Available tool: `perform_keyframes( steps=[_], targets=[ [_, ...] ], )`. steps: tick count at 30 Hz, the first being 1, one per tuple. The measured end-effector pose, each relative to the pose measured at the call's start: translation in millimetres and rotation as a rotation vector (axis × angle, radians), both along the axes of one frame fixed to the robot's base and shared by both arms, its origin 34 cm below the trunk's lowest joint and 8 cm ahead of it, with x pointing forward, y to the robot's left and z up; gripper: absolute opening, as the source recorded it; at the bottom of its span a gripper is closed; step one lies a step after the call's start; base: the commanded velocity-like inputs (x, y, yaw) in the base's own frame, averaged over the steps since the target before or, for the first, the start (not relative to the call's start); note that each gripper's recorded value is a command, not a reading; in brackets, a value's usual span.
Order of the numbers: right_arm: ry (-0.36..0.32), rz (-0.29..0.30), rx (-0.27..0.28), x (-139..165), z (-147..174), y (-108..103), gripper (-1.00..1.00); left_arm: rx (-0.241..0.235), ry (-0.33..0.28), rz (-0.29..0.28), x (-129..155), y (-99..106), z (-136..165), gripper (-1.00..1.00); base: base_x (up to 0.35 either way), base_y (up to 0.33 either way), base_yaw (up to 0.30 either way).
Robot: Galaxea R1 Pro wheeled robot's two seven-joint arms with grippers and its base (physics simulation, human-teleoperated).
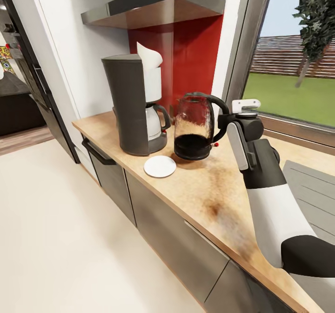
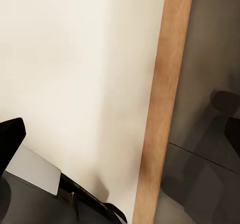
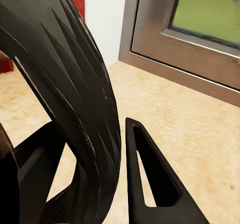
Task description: Set up a coffee station on the kitchen countertop: keep the coffee maker on the countertop, move the bottle of coffee from the kitchen shelf to the counter next to the coffee maker, place a paper coffee filter on top of the coffee maker, put the saucer next to the coffee maker with the coffee cup on the saucer, and place the electric kettle next to the coffee maker.
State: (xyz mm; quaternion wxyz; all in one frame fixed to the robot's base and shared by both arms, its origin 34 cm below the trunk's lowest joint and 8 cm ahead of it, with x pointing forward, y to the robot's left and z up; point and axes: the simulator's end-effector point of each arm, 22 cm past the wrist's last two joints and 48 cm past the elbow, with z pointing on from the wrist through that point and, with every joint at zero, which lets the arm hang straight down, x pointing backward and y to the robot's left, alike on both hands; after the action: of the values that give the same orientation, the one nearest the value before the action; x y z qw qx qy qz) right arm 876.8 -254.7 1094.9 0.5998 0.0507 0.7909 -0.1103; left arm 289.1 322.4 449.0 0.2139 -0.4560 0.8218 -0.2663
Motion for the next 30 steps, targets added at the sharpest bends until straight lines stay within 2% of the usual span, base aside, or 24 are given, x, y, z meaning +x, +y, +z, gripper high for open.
perform_keyframes(
  steps=[21, 30],
  targets=[
    [0.002, 0.000, 0.002, -1.9, -20.1, -0.1, -1.00, 0.000, 0.000, 0.000, -1.8, 0.0, -18.7, 1.00, 0.000, 0.000, 0.000],
    [-0.041, -0.002, 0.013, 0.9, -12.2, -0.2, -1.00, 0.000, 0.000, 0.001, -1.8, 0.1, -18.7, 1.00, 0.000, 0.000, 0.000]
  ],
)
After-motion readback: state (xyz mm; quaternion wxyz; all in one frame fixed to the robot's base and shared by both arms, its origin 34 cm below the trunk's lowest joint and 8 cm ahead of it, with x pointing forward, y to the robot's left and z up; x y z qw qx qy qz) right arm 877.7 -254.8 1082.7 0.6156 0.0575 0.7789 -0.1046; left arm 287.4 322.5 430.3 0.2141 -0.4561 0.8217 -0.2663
